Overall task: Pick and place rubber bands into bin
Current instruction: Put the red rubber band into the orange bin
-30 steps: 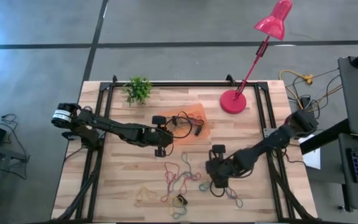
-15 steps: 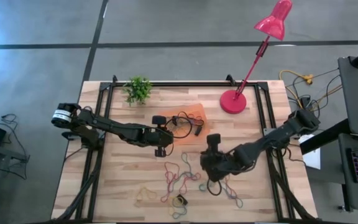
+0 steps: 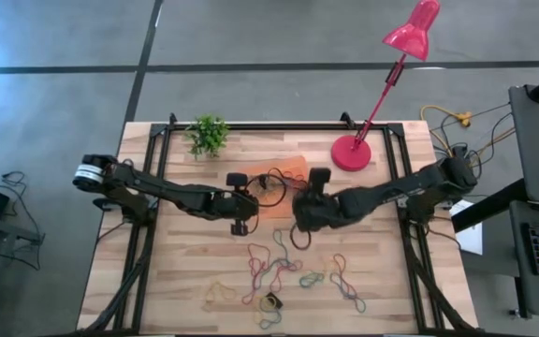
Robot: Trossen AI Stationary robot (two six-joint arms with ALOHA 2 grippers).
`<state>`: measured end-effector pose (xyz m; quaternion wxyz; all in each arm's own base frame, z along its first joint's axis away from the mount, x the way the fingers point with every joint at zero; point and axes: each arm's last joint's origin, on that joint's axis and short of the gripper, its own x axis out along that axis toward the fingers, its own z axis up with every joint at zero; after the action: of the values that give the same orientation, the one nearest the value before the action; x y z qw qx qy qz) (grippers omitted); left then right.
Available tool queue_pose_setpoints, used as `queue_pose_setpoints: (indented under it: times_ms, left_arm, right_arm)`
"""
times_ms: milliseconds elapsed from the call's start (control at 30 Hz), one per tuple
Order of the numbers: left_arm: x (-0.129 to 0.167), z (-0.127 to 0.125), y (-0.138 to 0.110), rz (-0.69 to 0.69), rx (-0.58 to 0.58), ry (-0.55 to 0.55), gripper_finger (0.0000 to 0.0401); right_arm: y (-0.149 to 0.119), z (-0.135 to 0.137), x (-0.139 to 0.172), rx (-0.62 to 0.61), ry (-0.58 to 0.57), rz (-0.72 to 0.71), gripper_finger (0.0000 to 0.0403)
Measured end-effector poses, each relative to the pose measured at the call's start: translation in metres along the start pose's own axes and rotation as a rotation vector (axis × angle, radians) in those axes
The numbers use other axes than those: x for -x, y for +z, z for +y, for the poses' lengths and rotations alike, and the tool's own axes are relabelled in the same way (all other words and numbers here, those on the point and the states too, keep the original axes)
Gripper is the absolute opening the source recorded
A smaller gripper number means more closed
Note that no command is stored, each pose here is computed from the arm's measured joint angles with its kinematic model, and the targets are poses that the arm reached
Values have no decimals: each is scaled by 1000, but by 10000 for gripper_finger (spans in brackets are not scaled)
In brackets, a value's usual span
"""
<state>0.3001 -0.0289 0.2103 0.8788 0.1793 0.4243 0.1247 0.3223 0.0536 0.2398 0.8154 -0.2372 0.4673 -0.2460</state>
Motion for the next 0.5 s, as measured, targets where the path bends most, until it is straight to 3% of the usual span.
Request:
queue_pose_setpoints:
  times_ms: [233,500]
  left_arm:
    - [8,4,-4,2,0,4,89]
    - [17,8,-6,4,1,3,89]
  right_arm:
    - [-2,-24,-24,-73,-41,59,8]
    - [0,-40,-48,-117,44,18,9]
